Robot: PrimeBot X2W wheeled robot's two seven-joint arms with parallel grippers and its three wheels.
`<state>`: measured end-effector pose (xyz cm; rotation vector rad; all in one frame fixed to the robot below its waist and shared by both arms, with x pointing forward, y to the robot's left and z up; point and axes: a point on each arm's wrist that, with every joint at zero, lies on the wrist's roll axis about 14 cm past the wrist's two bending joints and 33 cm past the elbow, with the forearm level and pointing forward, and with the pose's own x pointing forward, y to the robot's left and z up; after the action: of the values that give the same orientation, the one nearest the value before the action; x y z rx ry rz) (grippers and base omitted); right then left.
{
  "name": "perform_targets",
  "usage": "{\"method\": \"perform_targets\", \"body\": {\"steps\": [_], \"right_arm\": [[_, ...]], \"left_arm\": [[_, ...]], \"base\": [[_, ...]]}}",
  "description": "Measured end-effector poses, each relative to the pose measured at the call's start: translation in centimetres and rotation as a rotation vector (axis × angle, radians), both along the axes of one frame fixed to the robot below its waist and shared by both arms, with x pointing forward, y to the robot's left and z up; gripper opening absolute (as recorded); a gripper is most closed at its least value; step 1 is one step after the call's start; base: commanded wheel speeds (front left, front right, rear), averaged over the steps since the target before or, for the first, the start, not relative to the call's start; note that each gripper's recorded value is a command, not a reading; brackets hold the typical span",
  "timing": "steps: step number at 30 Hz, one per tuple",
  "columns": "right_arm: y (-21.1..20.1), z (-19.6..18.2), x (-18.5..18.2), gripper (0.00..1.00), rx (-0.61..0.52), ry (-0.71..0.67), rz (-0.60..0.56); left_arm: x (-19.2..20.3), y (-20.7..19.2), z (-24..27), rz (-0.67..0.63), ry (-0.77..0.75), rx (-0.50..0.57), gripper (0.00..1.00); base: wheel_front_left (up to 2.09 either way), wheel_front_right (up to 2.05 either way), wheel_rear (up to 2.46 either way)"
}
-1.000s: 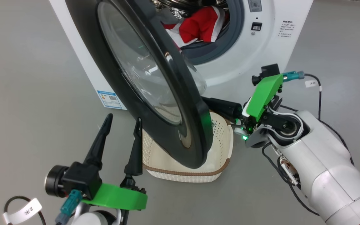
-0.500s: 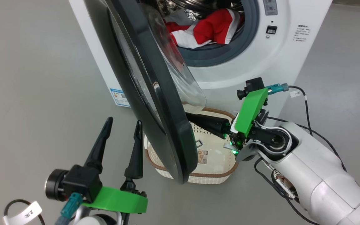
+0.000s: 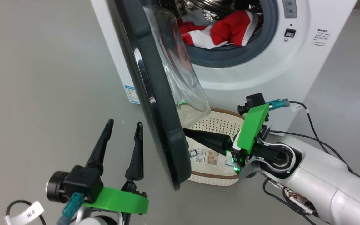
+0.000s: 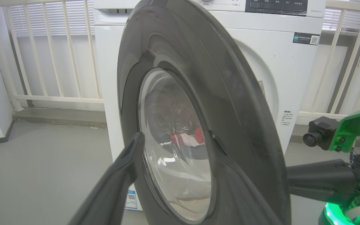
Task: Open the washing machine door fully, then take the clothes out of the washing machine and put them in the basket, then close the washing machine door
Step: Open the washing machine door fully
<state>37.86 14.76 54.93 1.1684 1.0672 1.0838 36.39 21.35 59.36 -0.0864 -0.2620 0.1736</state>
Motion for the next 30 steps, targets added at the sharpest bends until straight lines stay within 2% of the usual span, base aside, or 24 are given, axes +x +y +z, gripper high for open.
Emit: {"method": "perform_targets", "body": {"steps": [7,16,23,30], "right_arm": [[0.8,1.5,-1.2,0.00,0.005,-0.005,0.044],[1.5,4.6,-1.7,0.00,0.064,-0.007,0.072],[1.4,4.1,-2.0,0.00,0.057,-0.014,0.106],[0.6,2.0,-1.0,0.00,-0.016,-0.114,0.087]], "left_arm": [[-0.8,1.1,-0.8,0.041,0.030,-0.006,1.00],[-1.5,2.5,-1.5,0.092,0.053,-0.008,1.00],[-1.5,2.9,-1.8,0.107,0.064,-0.012,1.00],[-1.3,2.7,-2.0,0.102,0.070,-0.020,1.00]], "base": [[0.00,0.00,0.00],[0.00,0.00,0.00],[0.00,0.00,0.00],[0.00,0.00,0.00]]}}
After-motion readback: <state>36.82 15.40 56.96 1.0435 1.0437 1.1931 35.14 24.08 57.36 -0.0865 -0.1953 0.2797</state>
